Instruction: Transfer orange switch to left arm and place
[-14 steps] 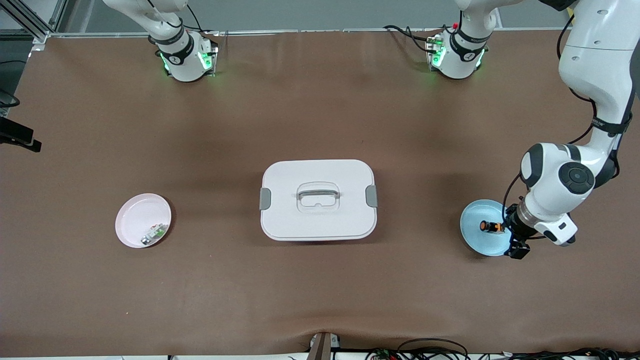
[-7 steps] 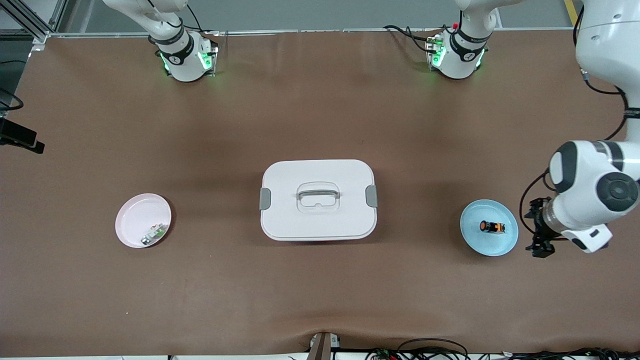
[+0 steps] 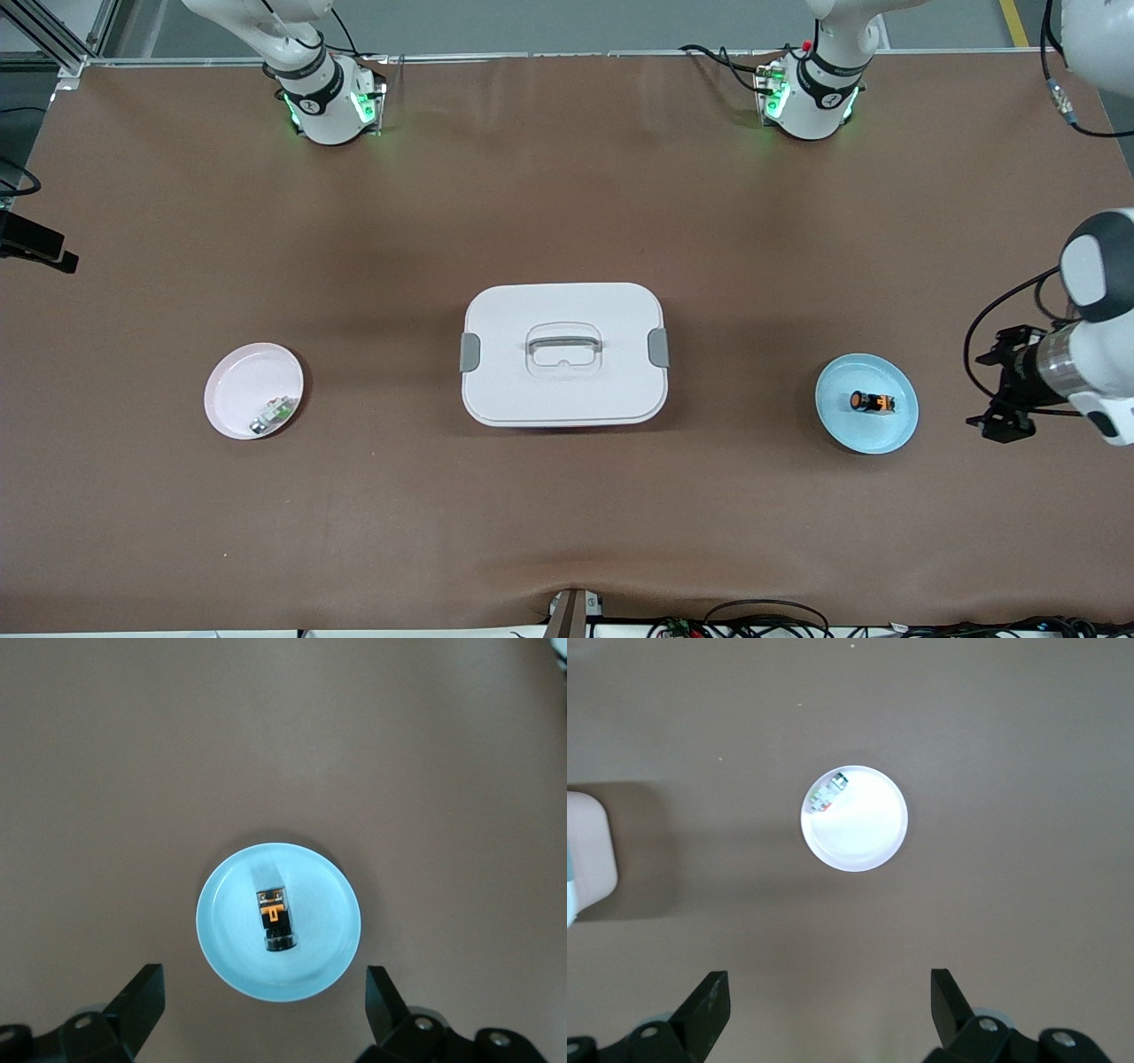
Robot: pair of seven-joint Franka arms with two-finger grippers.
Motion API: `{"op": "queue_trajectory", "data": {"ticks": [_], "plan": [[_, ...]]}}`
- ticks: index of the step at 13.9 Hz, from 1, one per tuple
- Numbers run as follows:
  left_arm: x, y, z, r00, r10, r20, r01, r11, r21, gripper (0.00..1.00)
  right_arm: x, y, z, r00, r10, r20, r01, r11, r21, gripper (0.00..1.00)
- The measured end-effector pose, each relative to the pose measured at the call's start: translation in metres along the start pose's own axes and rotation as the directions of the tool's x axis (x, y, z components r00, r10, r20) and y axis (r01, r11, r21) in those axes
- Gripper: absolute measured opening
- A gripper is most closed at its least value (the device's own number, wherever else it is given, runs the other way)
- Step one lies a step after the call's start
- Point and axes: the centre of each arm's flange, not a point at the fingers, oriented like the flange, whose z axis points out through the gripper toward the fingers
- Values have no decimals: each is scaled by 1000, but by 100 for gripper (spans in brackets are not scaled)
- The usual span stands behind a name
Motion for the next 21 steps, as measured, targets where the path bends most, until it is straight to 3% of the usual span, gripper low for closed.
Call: {"op": "queue_trajectory", "data": {"ticks": [3,8,10,16,19,21], "plan": [[3,-30,-42,992,118,31,-116,991,-72,100,0,5,-1,1000,10,-4,-10,1000,26,100],[-12,-59,-59,943,329,-55,-333,935,-123,100,-1,10,-3,1000,19,-10,-19,999,28,100],[-25,-67,-72,892,441,-97,-450,884,-125,100,-2,10,-4,1000,19,-11,-19,999,29,100],[-62,-79,-109,651,733,-198,-756,650,-81,100,-4,10,-8,1000,19,-18,-18,999,28,100],[-105,-63,-115,574,791,-213,-817,571,-78,100,-5,10,-9,1000,19,-20,-18,999,28,100],[-126,-56,-114,544,812,-212,-838,541,-78,100,-5,10,-9,1000,19,-21,-18,999,28,100]]}}
